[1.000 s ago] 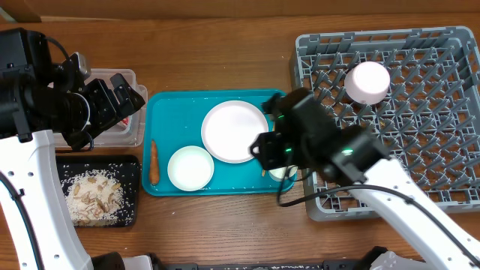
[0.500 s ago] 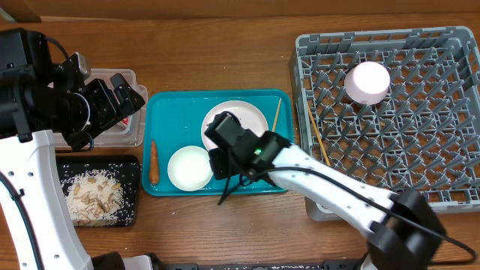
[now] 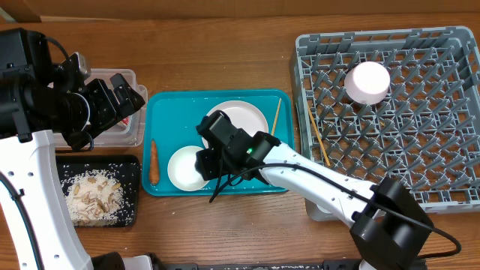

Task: Sort waste into correct bins and load items into the dishwasher

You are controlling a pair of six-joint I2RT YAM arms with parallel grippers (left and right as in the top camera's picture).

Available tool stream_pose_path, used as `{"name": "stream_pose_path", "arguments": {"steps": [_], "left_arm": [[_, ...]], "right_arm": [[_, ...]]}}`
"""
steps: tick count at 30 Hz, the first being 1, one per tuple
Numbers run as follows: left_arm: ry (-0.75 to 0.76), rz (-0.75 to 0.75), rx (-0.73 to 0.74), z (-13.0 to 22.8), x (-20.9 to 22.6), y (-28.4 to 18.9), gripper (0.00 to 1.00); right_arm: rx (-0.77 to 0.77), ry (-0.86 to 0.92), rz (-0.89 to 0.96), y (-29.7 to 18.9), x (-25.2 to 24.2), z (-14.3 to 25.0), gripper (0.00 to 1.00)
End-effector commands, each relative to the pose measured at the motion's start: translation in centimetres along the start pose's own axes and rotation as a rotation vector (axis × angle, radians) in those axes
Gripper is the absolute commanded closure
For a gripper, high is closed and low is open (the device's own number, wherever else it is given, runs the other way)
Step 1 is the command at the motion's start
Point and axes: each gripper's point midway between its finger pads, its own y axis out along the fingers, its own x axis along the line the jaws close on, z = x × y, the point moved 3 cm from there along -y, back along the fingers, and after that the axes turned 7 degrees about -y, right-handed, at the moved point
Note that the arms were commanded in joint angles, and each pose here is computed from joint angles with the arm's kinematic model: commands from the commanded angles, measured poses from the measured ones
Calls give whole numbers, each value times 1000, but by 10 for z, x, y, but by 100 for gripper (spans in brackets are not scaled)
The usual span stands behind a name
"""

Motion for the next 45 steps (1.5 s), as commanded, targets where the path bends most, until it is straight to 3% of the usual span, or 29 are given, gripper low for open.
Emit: {"name": "stream_pose_path", "arguments": {"steps": [1, 8, 18, 45], "left_arm": [[-4, 4, -5, -1, 0, -2, 0], [-4, 4, -5, -1, 0, -2, 0], [-4, 4, -5, -1, 0, -2, 0], [-4, 4, -5, -1, 0, -2, 0]], "right_arm": [[-5, -39, -38, 2, 22, 5, 59], [-89, -112, 84, 8, 33, 7, 48], [-127, -228, 47, 37, 52, 6, 45], [-115, -283, 28, 81, 53, 15, 52]]}}
